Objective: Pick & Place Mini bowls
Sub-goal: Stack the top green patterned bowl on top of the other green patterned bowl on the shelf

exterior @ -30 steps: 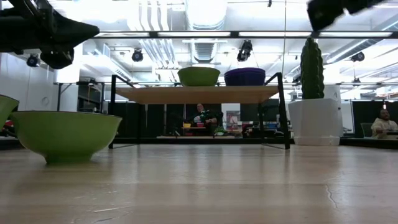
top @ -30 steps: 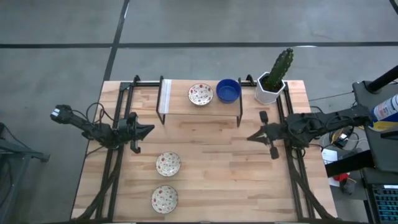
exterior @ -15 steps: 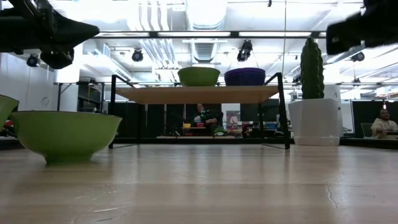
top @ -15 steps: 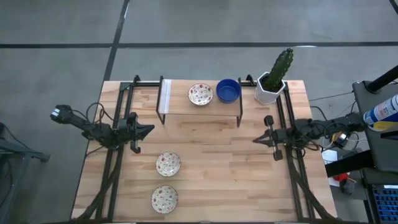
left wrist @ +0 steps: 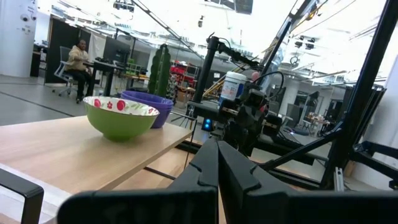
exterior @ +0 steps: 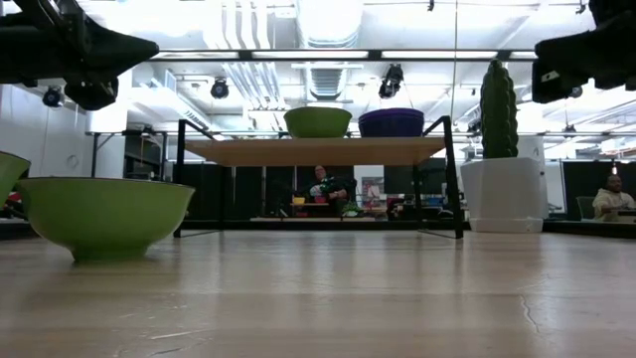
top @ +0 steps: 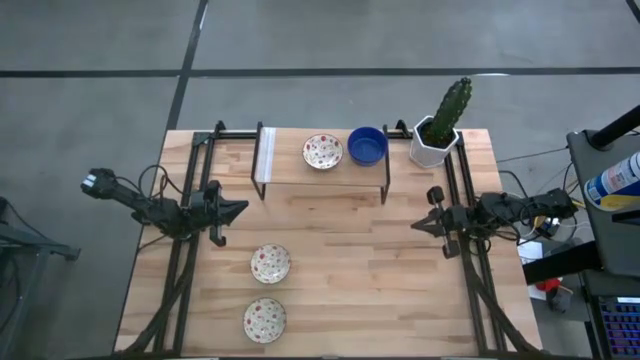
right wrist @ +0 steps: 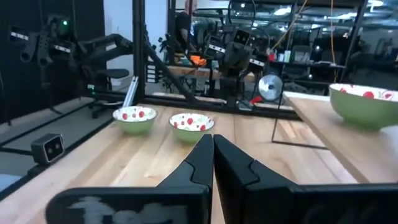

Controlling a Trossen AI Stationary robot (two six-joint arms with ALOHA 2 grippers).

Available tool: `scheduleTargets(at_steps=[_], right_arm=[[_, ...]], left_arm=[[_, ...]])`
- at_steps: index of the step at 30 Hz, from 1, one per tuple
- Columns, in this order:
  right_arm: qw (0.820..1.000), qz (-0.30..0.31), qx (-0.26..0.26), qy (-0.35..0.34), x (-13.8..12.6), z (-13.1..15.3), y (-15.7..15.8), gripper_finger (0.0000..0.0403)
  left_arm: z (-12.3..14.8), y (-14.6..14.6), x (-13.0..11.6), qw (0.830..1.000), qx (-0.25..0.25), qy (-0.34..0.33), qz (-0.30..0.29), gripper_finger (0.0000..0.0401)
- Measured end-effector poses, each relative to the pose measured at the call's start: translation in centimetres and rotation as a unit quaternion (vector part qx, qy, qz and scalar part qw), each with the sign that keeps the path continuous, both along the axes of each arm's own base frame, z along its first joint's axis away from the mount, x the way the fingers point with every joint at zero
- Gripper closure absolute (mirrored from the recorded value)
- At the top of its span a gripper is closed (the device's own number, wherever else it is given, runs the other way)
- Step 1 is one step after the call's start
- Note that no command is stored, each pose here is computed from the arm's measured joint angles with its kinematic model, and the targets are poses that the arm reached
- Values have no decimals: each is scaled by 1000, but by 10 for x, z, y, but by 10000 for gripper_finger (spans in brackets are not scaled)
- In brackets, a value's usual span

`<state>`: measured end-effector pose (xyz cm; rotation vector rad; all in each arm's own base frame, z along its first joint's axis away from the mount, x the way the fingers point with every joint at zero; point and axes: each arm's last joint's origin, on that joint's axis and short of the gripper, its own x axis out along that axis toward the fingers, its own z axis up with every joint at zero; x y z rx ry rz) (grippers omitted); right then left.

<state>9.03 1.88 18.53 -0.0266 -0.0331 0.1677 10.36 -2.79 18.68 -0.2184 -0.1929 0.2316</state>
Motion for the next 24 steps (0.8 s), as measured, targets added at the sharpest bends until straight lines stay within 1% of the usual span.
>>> scheduleTargets(at_steps=[9, 24], right_arm=[[999, 1, -6, 34, 5, -17, 1, 394], [999, 0, -8, 44, 6, -19, 1, 394]], left_arm=[[0, 0, 0, 1000, 0, 0, 0, 401], [0, 0, 0, 1000, 0, 0, 0, 401]])
